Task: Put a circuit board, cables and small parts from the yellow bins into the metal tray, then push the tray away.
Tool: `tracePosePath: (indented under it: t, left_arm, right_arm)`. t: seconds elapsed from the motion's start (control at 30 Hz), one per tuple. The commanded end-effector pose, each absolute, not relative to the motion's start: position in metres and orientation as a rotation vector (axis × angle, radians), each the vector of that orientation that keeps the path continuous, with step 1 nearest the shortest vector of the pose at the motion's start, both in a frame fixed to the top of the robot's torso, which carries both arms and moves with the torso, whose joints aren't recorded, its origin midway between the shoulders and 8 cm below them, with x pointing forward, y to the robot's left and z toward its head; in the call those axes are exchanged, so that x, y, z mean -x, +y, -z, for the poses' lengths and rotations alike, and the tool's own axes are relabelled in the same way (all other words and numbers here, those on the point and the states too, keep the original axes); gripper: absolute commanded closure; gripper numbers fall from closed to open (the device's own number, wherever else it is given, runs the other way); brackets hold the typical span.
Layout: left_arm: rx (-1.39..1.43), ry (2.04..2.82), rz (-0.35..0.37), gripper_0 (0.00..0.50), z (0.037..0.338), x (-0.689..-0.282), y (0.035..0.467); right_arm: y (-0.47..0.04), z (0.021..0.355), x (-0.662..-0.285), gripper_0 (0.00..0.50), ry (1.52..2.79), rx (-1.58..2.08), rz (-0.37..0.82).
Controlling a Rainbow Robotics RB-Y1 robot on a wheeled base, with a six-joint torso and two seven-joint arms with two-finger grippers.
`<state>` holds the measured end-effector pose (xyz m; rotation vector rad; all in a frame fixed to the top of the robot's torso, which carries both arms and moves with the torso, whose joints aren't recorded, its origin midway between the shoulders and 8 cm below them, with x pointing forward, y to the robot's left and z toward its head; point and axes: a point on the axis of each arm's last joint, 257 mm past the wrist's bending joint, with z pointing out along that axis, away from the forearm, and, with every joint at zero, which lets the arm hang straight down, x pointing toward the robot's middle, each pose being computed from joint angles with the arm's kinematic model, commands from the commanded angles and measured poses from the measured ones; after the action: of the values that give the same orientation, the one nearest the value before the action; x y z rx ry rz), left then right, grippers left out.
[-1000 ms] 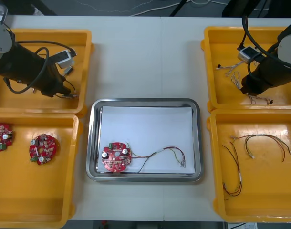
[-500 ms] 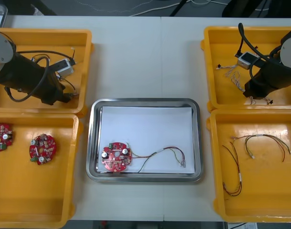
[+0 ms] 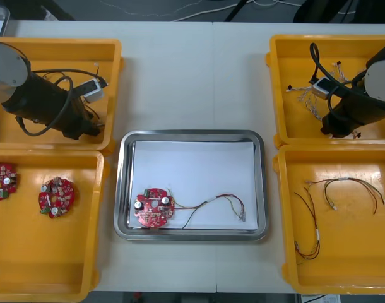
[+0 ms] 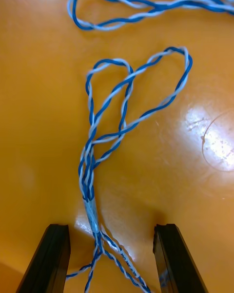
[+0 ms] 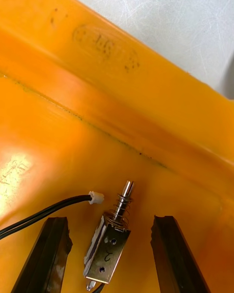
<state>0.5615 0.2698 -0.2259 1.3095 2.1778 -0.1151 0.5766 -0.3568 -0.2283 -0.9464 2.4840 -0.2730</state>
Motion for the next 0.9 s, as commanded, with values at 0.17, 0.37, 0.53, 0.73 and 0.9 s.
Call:
tracePosePath:
  t: [0.17,0.37,0.53,0.73,0.9]
  left_arm:
    - [-1.386,2.125,0.083,0.044,0.238,-0.56,0.264]
    - [-1.379,2.127,0.084,0.314,0.24,-0.56,0.265]
    - [-1.378,2.12,0.093,0.5,0.239,-0.56,0.263]
    - [-1.366,2.117,0.106,0.5,0.236,-0.559,0.263]
    - [-1.366,2.105,0.104,0.5,0.226,-0.562,0.265]
  right_arm:
    - [-0.343,0.212,-0.591,0.0,2.419,1.007,0.295]
    - [-0.338,0.213,-0.591,0.0,2.418,1.011,0.282]
    - [-0.332,0.219,-0.589,0.0,2.423,1.021,0.273]
    - [-0.328,0.219,-0.589,0.0,2.421,1.02,0.265]
    - [-0.328,0.22,-0.589,0.0,2.422,1.021,0.261]
